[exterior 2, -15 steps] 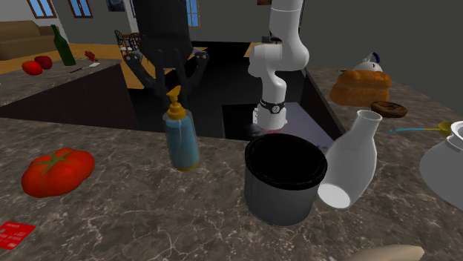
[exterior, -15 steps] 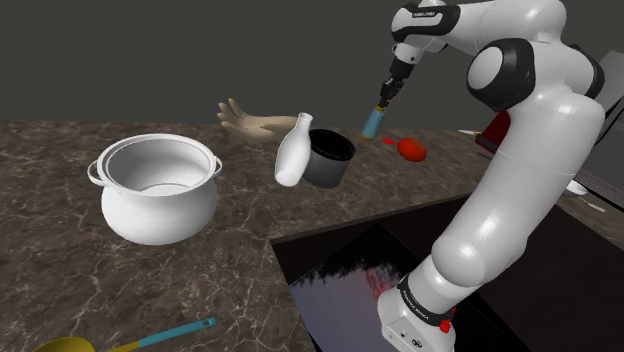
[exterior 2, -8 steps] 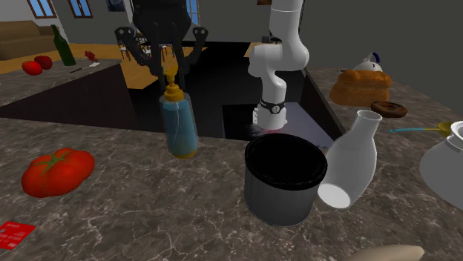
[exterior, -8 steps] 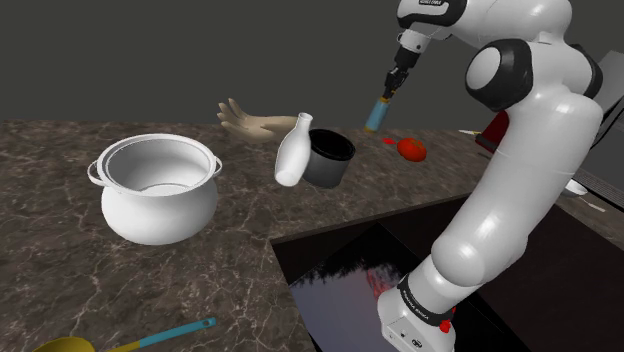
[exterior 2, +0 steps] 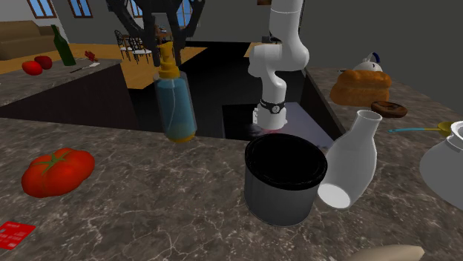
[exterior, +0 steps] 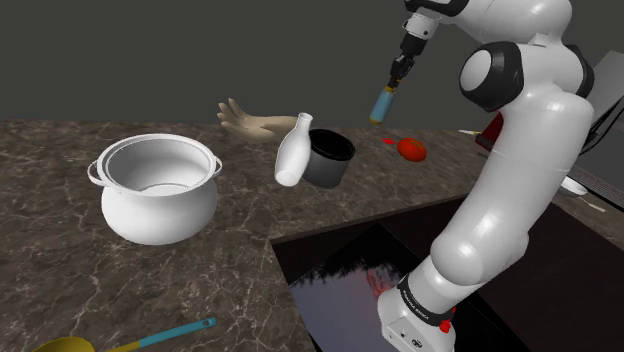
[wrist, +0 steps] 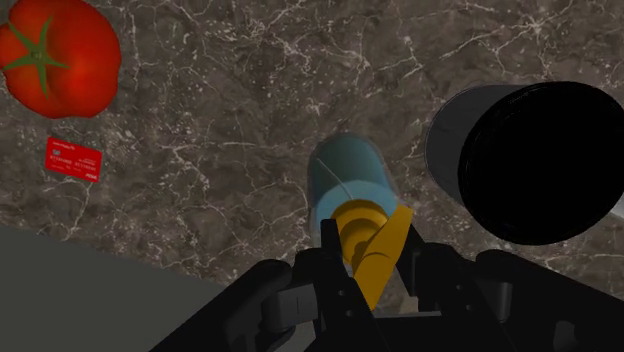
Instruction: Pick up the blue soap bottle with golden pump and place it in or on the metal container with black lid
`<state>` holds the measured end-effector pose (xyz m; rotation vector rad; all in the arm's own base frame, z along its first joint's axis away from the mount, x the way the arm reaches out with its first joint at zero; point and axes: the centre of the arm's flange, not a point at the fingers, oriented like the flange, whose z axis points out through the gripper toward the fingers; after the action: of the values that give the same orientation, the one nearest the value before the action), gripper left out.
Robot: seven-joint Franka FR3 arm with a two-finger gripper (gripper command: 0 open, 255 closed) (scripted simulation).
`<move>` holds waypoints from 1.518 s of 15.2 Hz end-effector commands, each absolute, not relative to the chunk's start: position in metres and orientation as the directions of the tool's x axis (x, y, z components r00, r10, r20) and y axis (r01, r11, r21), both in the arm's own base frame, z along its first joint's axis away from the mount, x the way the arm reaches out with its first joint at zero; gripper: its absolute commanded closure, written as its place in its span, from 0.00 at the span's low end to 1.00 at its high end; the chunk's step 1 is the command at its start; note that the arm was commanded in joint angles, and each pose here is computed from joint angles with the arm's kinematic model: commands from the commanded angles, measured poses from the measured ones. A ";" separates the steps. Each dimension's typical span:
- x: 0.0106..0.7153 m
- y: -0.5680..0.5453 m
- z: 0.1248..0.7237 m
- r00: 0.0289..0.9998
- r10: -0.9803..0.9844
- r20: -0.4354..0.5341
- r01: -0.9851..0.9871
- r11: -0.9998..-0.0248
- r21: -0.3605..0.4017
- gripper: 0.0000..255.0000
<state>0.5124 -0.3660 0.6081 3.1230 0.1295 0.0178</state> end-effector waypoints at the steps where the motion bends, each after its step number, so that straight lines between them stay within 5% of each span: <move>1: 0.512 -0.366 0.619 0.996 0.083 0.011 0.083 -0.996 0.016 1.00; 23: 0.517 -0.132 0.676 0.996 0.083 0.011 0.083 -0.996 0.016 1.00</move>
<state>0.5162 -0.1335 0.6810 3.1233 0.1307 0.0171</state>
